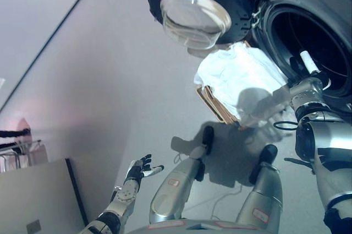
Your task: Put the clothes in the basket into the washing machine.
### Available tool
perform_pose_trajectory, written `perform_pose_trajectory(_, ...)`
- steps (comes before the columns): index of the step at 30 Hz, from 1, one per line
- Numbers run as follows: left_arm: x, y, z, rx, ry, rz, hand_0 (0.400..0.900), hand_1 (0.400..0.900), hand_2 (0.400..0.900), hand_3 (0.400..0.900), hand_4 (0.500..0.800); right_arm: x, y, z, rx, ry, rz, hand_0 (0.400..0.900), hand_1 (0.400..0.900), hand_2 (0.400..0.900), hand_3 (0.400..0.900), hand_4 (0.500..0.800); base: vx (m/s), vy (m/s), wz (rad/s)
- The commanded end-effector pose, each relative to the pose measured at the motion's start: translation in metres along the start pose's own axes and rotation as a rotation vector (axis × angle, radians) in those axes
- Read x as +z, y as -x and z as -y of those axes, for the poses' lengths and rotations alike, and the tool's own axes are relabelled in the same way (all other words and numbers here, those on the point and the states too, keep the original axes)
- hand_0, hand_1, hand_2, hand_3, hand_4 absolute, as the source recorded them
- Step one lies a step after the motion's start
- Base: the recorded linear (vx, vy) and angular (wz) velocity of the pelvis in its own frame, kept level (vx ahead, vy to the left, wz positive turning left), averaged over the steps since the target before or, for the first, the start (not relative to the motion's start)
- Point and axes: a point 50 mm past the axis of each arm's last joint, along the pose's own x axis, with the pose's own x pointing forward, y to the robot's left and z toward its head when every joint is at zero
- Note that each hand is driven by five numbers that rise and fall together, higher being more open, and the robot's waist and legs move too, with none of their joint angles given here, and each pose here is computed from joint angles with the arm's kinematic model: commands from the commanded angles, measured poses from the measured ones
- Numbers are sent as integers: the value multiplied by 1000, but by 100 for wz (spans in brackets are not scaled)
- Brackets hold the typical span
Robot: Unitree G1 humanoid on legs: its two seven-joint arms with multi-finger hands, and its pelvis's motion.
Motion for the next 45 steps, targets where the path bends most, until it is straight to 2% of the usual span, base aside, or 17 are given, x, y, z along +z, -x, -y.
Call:
perform_pose_trajectory(1,2,-3,-32,117,6,-10,900,900,900,900,800,23,2,-17,97,84,97,900,900,900,900,800,-11,22,-4)
perform_pose_trajectory(4,4,-3,-36,125,7,0,900,900,900,900,800,1,2,-10,115,234,54,900,900,900,900,800,-7,19,-6)
perform_pose_trajectory(12,13,-3,-52,171,14,43,900,900,900,900,800,-63,3,38,133,857,-25,900,900,900,900,800,11,-16,-13)
perform_pose_trajectory(15,8,-3,-55,188,26,15,900,900,900,900,800,-105,13,65,170,981,-123,900,900,900,900,800,72,-43,-21)
perform_pose_trajectory(20,-16,2,-61,214,30,-90,900,900,900,900,800,-169,43,136,191,1192,-341,900,900,900,900,800,108,-58,-21)
perform_pose_trajectory(22,-26,5,-65,225,38,-136,900,900,900,900,800,-189,59,166,187,1224,-439,900,900,900,900,800,97,-67,-16)
perform_pose_trajectory(23,-26,5,-65,224,38,-136,900,900,900,900,800,-189,59,166,187,1225,-439,900,900,900,900,800,105,-91,-21)
perform_pose_trajectory(25,-46,12,-67,237,40,-223,900,900,900,900,800,-216,89,206,208,1315,-568,900,900,900,900,800,110,-110,-20)
perform_pose_trajectory(26,-46,12,-67,237,40,-222,900,900,900,900,800,-216,89,206,208,1315,-568,900,900,900,900,800,107,-121,-17)
perform_pose_trajectory(27,-58,17,-68,247,49,-280,900,900,900,900,800,-228,108,232,192,1328,-659,900,900,900,900,800,97,-114,-11)
perform_pose_trajectory(33,-95,35,-61,206,9,-443,900,900,900,900,800,-242,158,296,163,1400,-870,900,900,900,900,800,85,-84,-16)
perform_pose_trajectory(38,-109,44,-54,154,-27,-514,900,900,900,900,800,-241,176,320,84,1337,-963,900,900,900,900,800,65,-51,-20)
perform_pose_trajectory(45,-114,46,-48,107,-73,-533,900,900,900,900,800,-244,180,321,76,1284,-978,900,900,900,900,800,27,-31,-13)
